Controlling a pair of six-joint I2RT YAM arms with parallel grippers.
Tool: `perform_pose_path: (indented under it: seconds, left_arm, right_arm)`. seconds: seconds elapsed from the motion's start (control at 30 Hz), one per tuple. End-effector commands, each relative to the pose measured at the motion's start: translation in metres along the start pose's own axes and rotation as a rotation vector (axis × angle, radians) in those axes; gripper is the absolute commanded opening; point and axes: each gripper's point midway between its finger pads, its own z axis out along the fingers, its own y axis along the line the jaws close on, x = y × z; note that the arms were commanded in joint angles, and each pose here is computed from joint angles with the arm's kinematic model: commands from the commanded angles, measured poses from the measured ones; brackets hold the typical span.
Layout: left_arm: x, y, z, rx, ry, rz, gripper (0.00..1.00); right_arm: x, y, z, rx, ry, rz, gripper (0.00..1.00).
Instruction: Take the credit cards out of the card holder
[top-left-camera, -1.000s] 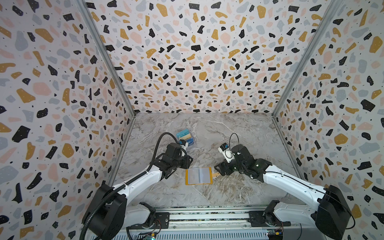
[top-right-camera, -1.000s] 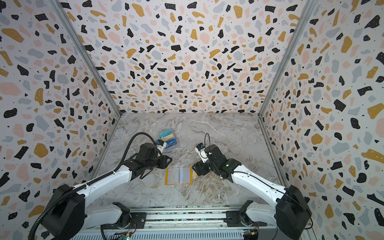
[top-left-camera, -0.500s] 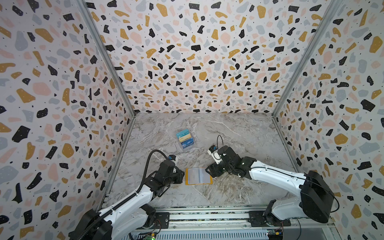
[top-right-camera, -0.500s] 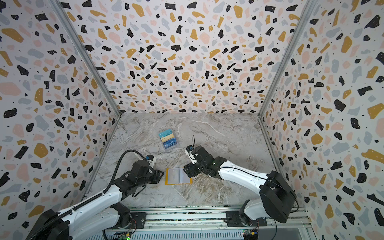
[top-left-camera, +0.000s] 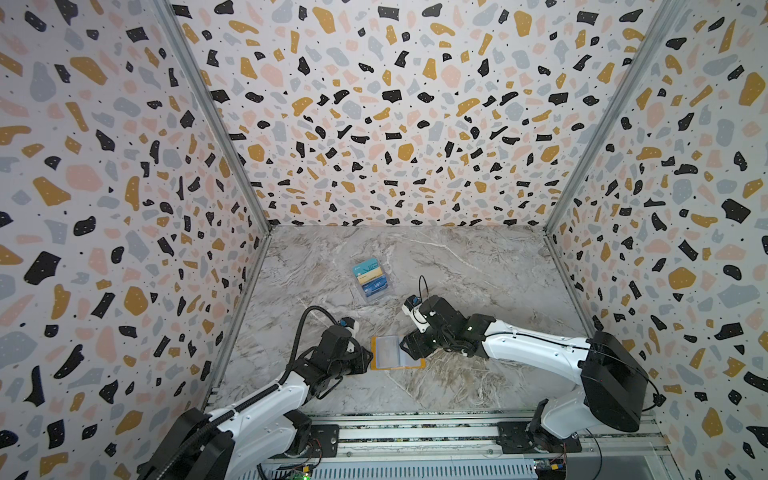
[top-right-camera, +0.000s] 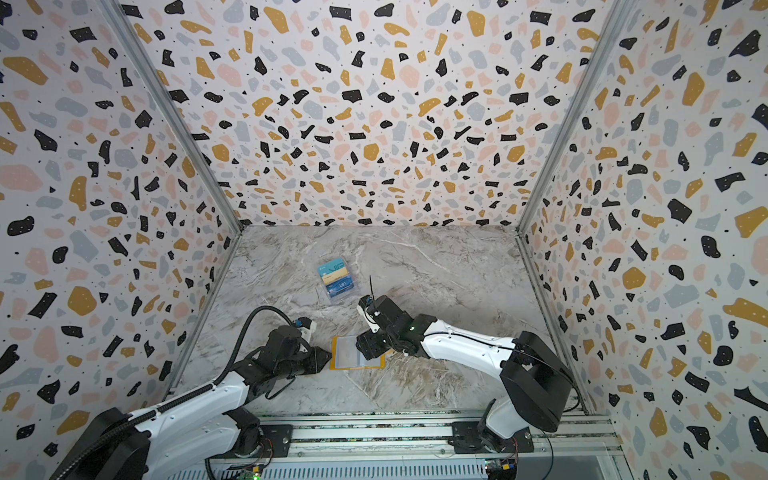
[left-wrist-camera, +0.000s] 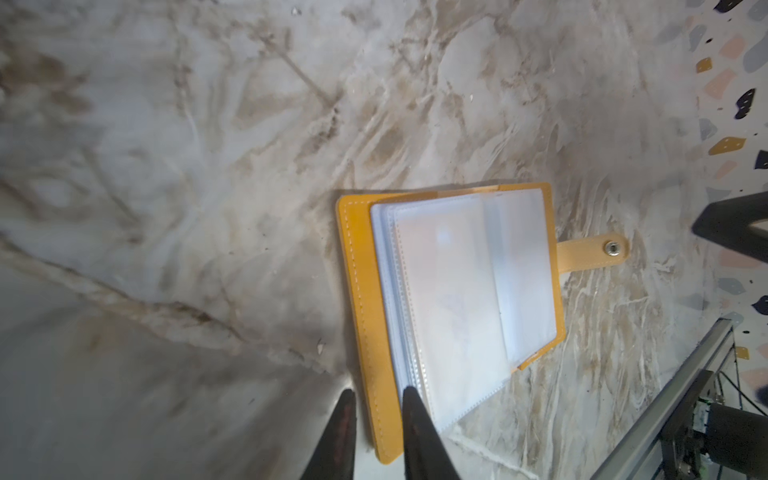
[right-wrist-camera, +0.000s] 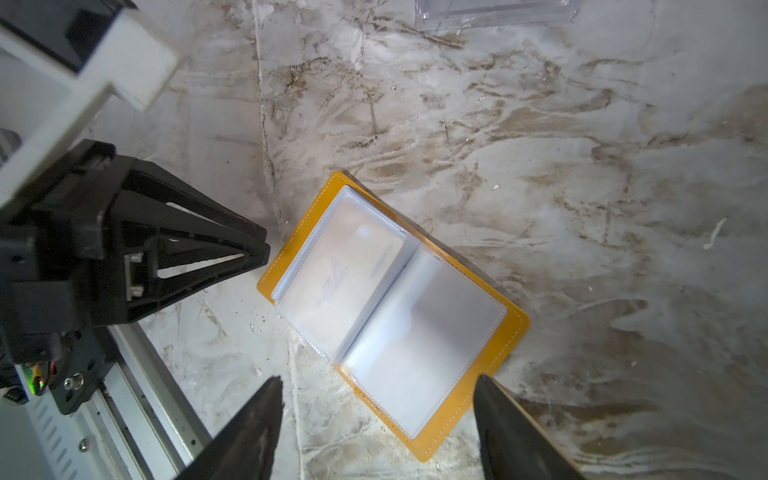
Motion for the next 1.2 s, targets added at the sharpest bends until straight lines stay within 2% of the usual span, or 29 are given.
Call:
perform_pose_path:
  seconds: [0.0,0.57,0.8,0.93,1.07,1.17]
  left_arm:
    - [0.002,0.001,0.003,0.006,-0.009,0.027,0.22]
    - [0.026,-0.022,0.018,0.102,0.11,0.074,0.11]
    - [0.004,-0.016,0.011,0.012,0.021,0.068,0.15]
    - [-0.016,-0.029,-0.003,0.021,-0.042,0.074,0.14]
    - [-0.027,-0.043,-0.008,0.065,-0.072,0.088,0.09]
    - [-0.027,-0.048,-0.003,0.091,-0.054,0.085,0.0]
  right_arm:
    - [-0.014,0.004,-0.007,0.014,-0.028,0.02,0.73]
    - [-0.006,-0.004,-0.004,0.052,-0.004,0.041,0.71]
    - [-0.002,-0.001,0.002,0.049,0.019,0.003,0.71]
    - [-0.002,0.0,0.006,0.049,0.026,-0.002,0.72]
    - [-0.003,0.001,0.01,0.04,0.025,0.0,0.73]
    - [-0.003,0.004,0.014,0.027,0.027,0.001,0.73]
